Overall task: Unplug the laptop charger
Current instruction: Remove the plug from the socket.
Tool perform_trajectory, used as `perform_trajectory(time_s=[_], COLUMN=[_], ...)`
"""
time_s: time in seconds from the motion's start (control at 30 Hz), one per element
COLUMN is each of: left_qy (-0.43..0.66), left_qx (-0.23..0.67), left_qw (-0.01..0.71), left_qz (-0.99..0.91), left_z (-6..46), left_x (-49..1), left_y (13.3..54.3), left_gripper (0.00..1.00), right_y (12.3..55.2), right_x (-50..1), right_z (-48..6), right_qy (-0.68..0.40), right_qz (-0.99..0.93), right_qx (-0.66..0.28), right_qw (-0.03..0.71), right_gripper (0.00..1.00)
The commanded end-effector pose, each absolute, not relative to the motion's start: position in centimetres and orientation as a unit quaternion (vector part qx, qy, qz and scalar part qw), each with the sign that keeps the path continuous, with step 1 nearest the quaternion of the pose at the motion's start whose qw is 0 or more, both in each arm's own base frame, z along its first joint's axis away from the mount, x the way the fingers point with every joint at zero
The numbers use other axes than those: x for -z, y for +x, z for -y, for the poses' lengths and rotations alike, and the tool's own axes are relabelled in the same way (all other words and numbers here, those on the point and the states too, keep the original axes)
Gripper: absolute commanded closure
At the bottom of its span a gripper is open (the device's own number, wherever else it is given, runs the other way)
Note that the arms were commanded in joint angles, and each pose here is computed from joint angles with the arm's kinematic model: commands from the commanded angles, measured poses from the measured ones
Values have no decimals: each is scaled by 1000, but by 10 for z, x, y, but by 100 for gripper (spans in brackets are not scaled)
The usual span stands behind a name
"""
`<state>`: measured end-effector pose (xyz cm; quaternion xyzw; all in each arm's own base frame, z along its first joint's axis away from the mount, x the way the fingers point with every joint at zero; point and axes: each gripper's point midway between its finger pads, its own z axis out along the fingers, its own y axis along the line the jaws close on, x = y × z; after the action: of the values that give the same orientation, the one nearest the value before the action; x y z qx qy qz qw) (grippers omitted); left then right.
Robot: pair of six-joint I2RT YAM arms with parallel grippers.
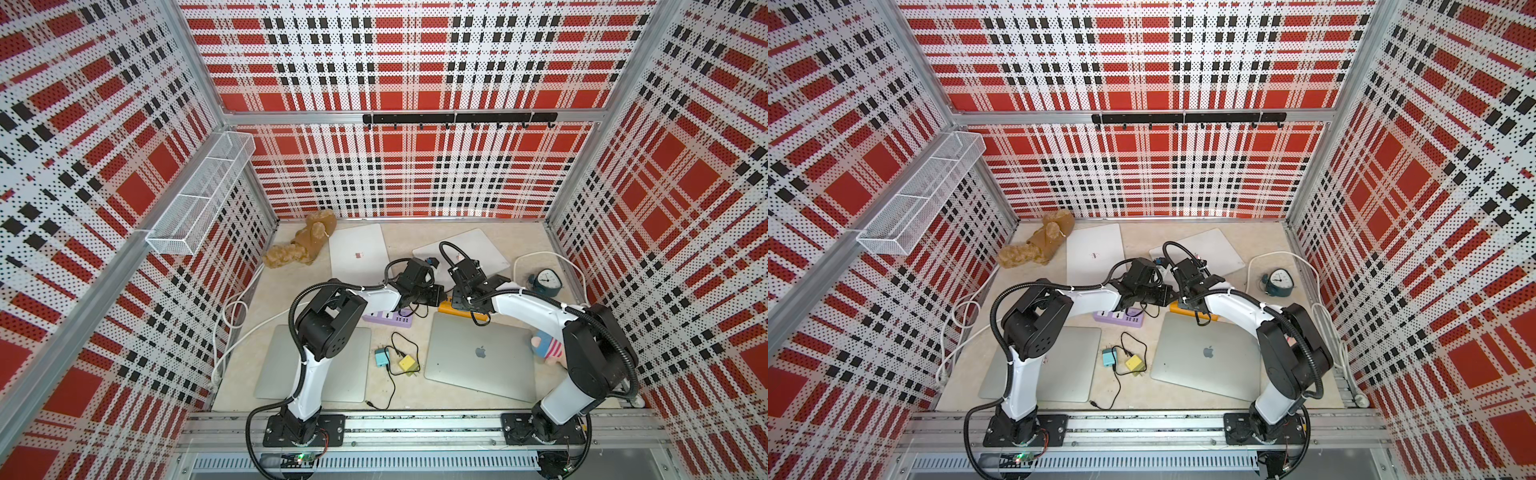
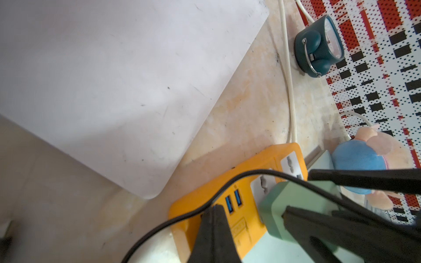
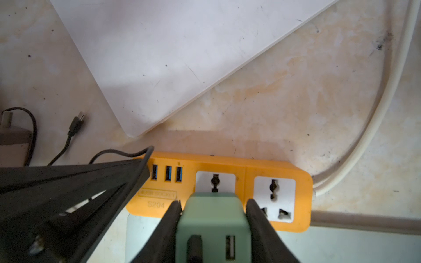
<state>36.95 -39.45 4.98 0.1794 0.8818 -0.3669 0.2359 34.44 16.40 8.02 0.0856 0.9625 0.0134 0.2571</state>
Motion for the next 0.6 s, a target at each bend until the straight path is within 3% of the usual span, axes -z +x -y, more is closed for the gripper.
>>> perform_trajectory(time_s=[0.0, 0.2, 0.57], left_qy=[172, 171, 173], left_qx=[316, 313, 314], left_qw=[162, 161, 160], left_qz=[-919, -920, -920], left_z=[373, 372, 372], left_x=[0, 1, 0], left_y=[338, 337, 336], left_gripper=[100, 100, 100], right_y=[353, 354, 351], right_x=[-98, -94, -99], right_z=[-171, -179, -171], right_qy=[88, 50, 102], right_qz=[-954, -961, -952], right_qx=[-40, 32, -74], right_qw=[283, 271, 278], right_gripper=[77, 78, 77])
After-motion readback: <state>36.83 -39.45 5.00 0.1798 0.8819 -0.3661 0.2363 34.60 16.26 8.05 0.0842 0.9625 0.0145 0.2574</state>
